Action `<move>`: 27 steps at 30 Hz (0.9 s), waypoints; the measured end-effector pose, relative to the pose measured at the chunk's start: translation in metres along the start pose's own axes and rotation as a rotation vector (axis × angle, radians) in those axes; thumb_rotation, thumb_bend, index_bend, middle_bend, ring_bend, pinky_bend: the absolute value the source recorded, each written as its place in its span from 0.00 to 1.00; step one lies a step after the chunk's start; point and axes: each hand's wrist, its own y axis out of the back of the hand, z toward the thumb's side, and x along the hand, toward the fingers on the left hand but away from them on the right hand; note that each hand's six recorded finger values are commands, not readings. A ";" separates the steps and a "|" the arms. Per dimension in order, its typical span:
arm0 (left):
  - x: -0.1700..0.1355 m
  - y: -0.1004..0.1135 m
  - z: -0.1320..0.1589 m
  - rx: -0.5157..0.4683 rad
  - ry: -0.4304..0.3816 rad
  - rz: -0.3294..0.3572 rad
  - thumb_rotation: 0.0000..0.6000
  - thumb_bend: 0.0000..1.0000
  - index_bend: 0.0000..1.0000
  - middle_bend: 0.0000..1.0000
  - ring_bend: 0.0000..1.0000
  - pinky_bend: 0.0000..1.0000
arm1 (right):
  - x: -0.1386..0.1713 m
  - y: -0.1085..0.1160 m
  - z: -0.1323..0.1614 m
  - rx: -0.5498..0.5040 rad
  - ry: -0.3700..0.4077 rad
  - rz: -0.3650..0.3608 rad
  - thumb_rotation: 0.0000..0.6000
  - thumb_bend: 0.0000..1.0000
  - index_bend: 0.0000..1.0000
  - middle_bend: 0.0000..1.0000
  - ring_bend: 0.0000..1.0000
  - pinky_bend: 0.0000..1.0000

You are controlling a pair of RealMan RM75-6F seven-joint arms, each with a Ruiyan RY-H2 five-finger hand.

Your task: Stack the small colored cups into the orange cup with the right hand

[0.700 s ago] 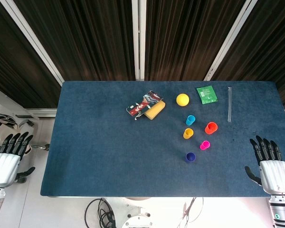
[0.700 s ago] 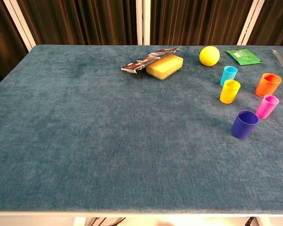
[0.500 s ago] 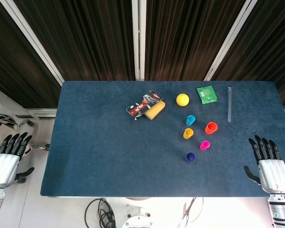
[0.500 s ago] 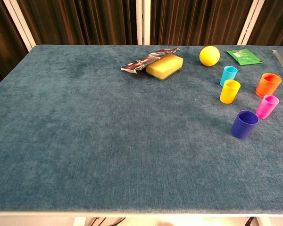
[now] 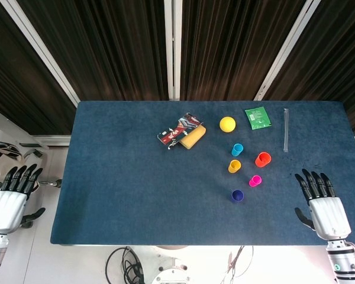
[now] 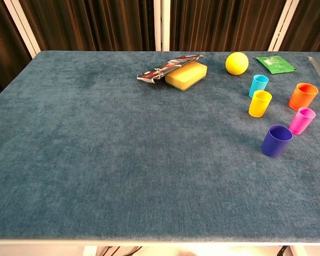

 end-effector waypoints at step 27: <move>-0.012 -0.005 -0.003 -0.031 0.038 0.010 1.00 0.04 0.01 0.03 0.00 0.00 | -0.054 -0.056 0.101 0.163 0.243 0.199 1.00 0.23 0.00 0.07 0.00 0.00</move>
